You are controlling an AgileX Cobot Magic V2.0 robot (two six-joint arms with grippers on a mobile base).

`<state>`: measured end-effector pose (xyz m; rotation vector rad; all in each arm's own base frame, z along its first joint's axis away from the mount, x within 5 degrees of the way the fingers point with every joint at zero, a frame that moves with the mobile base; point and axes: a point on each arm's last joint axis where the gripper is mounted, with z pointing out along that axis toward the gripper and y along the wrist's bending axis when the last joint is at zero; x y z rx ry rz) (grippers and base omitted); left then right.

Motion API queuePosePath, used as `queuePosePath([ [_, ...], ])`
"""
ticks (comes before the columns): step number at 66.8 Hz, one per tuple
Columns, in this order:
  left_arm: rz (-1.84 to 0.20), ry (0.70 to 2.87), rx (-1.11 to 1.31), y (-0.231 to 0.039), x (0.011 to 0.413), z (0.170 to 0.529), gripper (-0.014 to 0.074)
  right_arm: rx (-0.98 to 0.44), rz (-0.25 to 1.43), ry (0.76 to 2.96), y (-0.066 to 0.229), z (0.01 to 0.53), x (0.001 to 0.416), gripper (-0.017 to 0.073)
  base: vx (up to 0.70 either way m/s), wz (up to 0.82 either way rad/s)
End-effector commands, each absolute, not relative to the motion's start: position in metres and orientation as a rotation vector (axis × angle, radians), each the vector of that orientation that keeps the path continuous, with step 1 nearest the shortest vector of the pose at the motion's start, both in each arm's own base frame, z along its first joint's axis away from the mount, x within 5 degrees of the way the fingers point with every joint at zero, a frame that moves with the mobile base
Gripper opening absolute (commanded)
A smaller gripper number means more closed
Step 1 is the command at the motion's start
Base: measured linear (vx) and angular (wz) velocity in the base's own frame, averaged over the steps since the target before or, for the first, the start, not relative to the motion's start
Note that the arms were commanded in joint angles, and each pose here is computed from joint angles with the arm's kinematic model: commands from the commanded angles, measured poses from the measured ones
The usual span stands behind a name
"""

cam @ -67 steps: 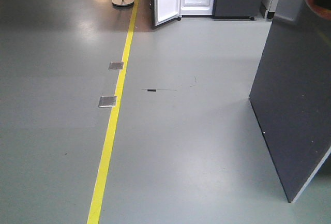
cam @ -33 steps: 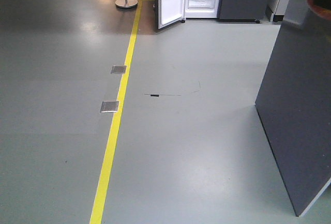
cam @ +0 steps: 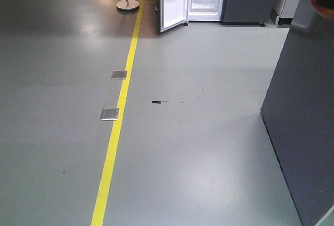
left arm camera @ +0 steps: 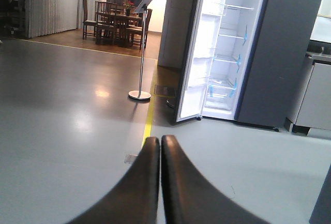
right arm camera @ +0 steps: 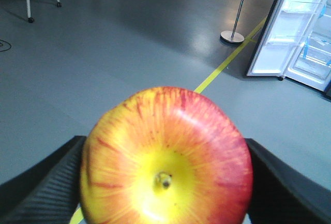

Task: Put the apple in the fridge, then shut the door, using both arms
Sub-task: 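Drive the base forward toward the open fridge door holding the apple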

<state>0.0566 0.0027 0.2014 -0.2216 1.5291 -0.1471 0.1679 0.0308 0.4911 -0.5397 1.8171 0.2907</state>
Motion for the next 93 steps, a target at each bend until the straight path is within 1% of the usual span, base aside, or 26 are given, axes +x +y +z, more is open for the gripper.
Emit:
queuePosePath([
  [1,-0.158,1.443,-0.216,0.003,0.0557,0.2139,-0.0007,-0.501,0.287,1.722,0.0312,0.5059,0.163,0.0193,0.15,0.0],
  [93,-0.158,1.443,-0.216,0.003,0.0557,0.2139,-0.0007,-0.501,0.287,1.722,0.0312,0.5059,0.163,0.0193,0.17,-0.02],
])
